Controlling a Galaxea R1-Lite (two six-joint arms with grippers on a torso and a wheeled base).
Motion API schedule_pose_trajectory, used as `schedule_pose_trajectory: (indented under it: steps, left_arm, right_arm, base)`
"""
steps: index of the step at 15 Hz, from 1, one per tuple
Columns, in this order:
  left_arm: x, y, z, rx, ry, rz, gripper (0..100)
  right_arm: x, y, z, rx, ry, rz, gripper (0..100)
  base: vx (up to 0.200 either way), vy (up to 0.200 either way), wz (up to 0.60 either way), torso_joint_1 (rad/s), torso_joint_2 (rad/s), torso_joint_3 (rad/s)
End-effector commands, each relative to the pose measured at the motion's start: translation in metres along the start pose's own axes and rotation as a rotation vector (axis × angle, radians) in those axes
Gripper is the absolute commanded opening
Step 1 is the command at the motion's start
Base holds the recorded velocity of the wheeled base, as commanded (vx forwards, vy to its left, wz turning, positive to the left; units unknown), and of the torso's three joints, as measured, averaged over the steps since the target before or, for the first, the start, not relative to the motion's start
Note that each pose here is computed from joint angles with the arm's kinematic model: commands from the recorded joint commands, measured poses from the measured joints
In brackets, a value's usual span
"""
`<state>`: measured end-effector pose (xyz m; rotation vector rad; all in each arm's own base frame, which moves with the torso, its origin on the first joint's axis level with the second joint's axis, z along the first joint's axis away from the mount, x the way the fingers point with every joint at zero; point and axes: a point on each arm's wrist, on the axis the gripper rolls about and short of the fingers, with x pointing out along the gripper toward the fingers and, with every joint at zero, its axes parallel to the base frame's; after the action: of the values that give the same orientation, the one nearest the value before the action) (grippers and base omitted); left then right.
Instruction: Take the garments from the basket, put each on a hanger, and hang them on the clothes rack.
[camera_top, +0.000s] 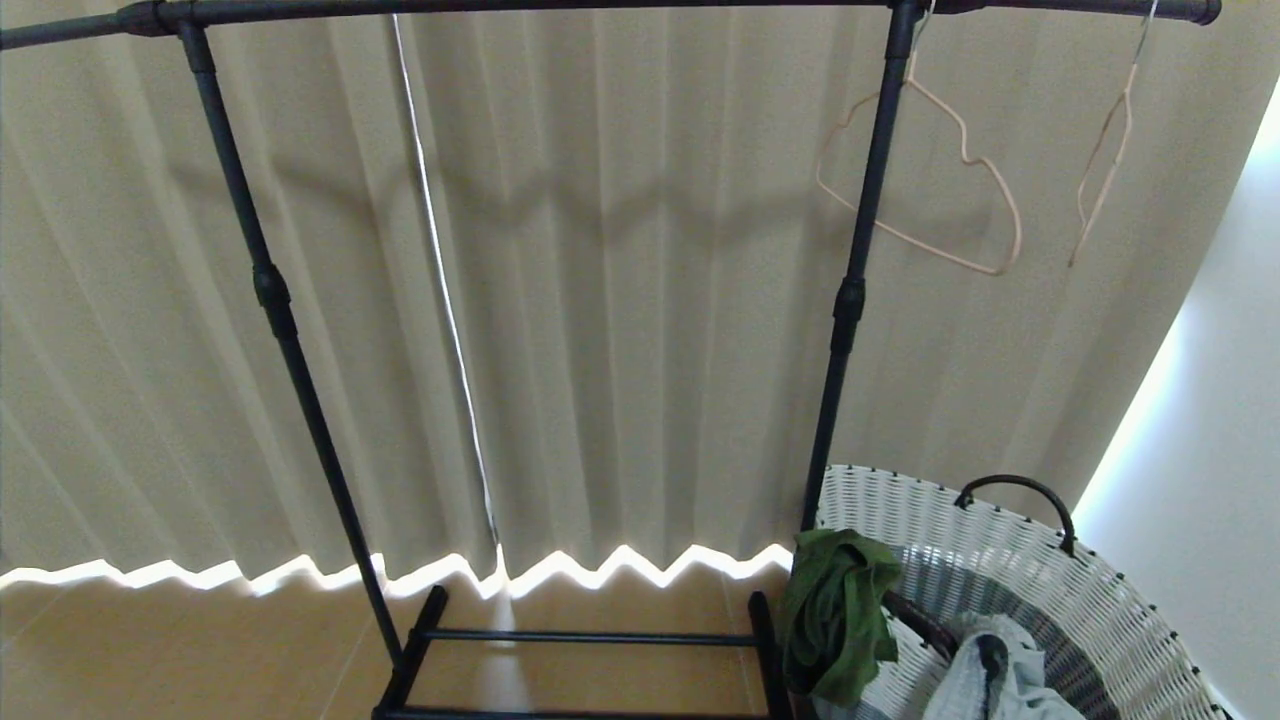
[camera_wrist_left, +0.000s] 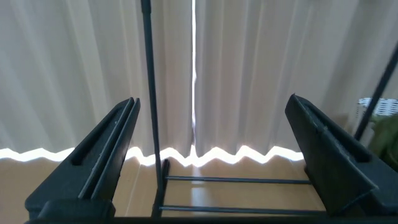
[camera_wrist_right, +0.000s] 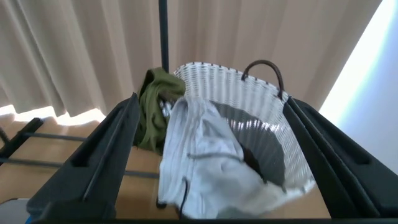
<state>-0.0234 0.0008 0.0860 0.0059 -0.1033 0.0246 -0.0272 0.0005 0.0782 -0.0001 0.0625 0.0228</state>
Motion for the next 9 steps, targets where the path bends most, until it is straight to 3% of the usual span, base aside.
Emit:
schedule_pose_trajectory:
  steps: [1, 2, 9]
  left_arm:
    - [0.0000, 0.0000, 0.0000, -0.001, 0.001, 0.002, 100]
    - [0.0000, 0.0001, -0.0002, -0.001, 0.002, 0.003, 100]
    - [0.0000, 0.0001, -0.0002, -0.001, 0.002, 0.003, 100]
  right_arm:
    - [0.0000, 0.0000, 0.0000, -0.001, -0.001, 0.000, 100]
    - [0.0000, 0.0000, 0.0000, 0.001, -0.001, 0.000, 100]
    - [0.0000, 0.0000, 0.0000, -0.001, -0.001, 0.000, 100]
  base:
    - [0.200, 0.000, 0.00, -0.002, 0.01, -0.002]
    - [0.200, 0.000, 0.00, 0.007, 0.02, 0.002]
    - [0.000, 0.000, 0.00, 0.000, 0.00, 0.000]
